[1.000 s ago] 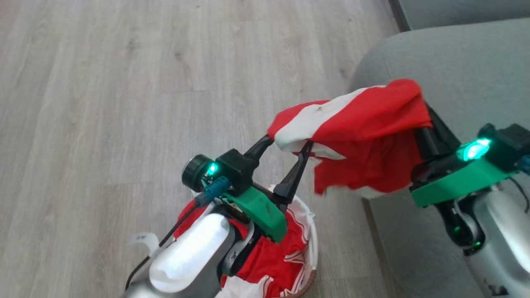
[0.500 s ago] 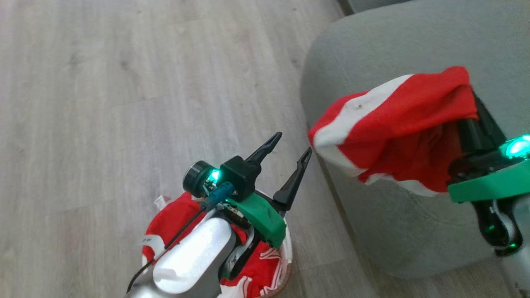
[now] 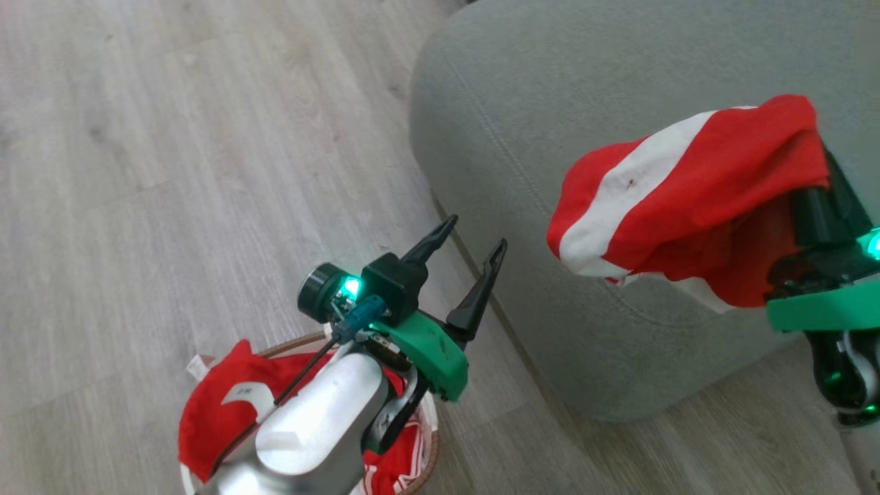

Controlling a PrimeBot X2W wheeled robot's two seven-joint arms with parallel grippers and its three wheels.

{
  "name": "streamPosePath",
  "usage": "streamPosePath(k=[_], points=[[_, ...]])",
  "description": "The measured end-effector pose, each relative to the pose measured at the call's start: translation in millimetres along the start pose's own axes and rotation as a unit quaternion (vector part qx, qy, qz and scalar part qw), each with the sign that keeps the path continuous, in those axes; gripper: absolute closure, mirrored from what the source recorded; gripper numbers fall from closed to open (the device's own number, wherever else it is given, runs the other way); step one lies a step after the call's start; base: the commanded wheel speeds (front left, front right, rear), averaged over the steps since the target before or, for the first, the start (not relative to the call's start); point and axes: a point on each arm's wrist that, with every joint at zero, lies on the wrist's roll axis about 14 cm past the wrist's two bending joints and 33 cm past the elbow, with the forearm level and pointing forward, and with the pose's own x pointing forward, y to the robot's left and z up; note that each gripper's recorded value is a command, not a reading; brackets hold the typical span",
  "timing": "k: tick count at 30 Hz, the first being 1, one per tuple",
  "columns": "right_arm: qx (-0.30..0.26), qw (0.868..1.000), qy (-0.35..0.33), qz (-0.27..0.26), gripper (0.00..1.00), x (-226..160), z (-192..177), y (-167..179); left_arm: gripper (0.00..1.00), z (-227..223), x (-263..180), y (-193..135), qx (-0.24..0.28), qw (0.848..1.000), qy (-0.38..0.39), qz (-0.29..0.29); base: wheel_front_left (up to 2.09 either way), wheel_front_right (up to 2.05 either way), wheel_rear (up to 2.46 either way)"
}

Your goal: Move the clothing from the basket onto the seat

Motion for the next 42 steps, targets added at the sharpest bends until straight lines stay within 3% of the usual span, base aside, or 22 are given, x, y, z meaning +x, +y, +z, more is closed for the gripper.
streamPosePath(k=[9, 20, 29, 42], points=[[-0.009, 0.999, 0.011, -0.033, 1.00, -18, 0, -16, 0.00, -6, 16, -11, 0.007, 1.000, 0.000, -0.027, 0.00, 0.00, 0.00], [-0.024, 0.999, 0.021, -0.036, 1.00, -9, -4, -23, 0.00, -5, 27, -11, -0.003, 0.999, -0.009, -0.037, 0.00, 0.00, 0.00], [-0.058, 0.998, 0.029, -0.021, 1.00, 51, -9, -41, 0.00, -11, 40, 2, 0.000, 0.999, -0.016, -0.042, 0.00, 0.00, 0.00], [-0.072, 0.991, 0.105, -0.042, 1.00, 134, -78, -79, 0.00, -46, 72, 49, 0.015, 0.999, -0.002, -0.039, 0.00, 0.00, 0.00]])
